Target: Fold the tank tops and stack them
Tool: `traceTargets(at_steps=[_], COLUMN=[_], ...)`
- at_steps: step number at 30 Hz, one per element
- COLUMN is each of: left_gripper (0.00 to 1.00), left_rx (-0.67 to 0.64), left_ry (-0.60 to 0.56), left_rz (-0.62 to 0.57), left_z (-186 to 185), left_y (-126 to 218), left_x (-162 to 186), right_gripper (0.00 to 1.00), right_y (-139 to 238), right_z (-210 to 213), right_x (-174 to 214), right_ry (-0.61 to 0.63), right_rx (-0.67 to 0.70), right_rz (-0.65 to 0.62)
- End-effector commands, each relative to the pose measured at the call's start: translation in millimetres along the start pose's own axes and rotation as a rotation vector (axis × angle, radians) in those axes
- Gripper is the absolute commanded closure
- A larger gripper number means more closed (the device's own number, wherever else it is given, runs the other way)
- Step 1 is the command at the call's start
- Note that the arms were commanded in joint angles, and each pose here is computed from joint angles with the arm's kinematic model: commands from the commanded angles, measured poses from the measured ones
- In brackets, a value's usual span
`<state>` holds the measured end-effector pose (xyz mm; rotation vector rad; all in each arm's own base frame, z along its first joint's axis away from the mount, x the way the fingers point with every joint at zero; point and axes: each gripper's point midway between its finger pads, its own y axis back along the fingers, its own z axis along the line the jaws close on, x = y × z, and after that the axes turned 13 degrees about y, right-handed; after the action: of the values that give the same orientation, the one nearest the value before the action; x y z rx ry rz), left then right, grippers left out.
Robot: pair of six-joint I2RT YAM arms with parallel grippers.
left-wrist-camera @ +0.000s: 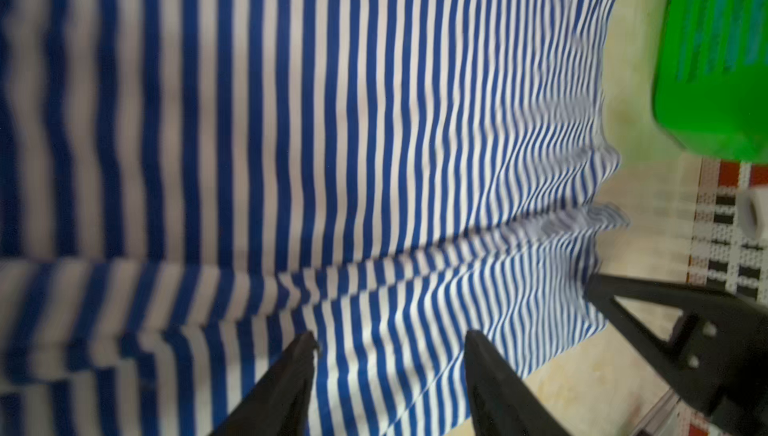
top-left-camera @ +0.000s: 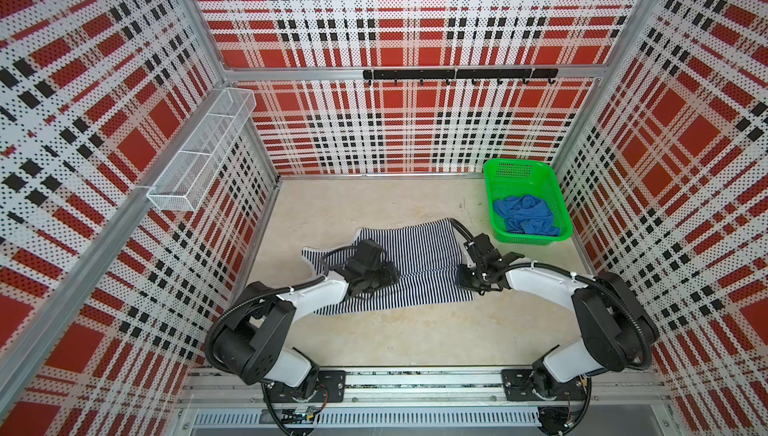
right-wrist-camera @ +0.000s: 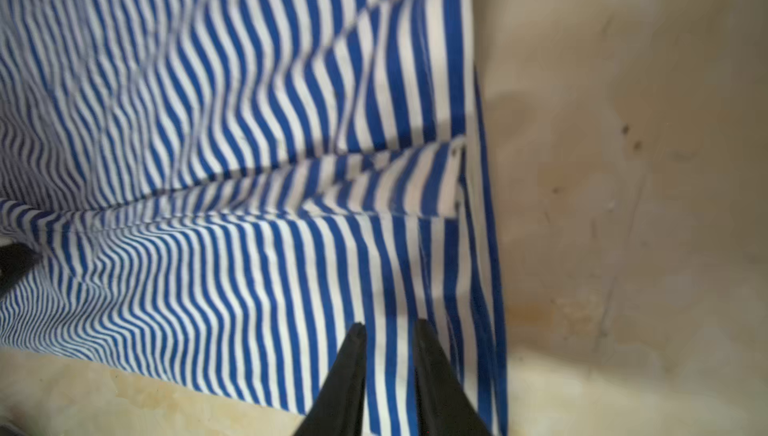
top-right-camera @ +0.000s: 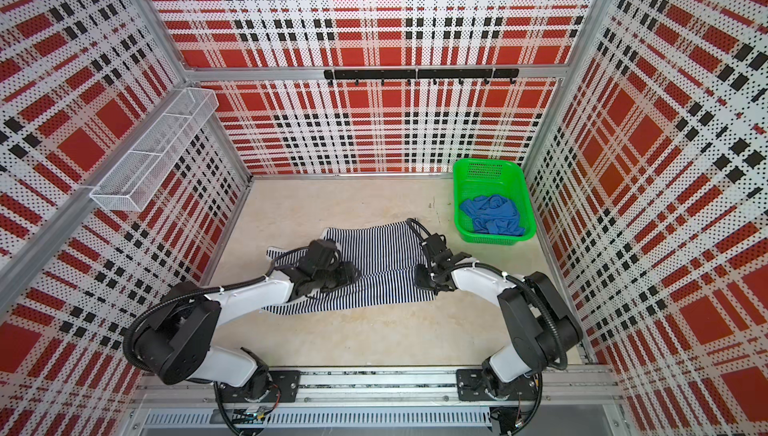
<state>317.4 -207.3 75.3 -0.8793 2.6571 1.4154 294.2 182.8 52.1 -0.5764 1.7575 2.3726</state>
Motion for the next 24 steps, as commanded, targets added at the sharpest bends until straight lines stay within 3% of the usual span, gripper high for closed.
traceTargets(at_steps=[1,4,8,13,24], left_gripper=[0.39,0.39,0.39,0.37,0.33], left_rx=[-0.079,-0.116,-0.133,-0.153,-0.144], left_ry=[-0.159,-0.249,-0.291,-0.291,-0.222], left_rz=[-0.150,-0.251,-0.269,-0.229,-0.242], left_z=[-13,-14,-7,17,42], left_y=[28,27,1,-34,-55], left_x=[-77,-132,-172,-192,-200], right_gripper=[0.74,0.73,0.71,0.69,0.54], right_y=[31,35,26,7,-44], right_z=[-6,-13,-13,-18,-43], right_x=[-61,-107,-158,-195,-204], right_ry=[0.154,0.237,0.273,0.277,0.240], right_rx=[0.067,0.091,-0.002,-0.030,-0.025], right_rz=[-0.112,-0.192,-0.292,-0.337,-0.282])
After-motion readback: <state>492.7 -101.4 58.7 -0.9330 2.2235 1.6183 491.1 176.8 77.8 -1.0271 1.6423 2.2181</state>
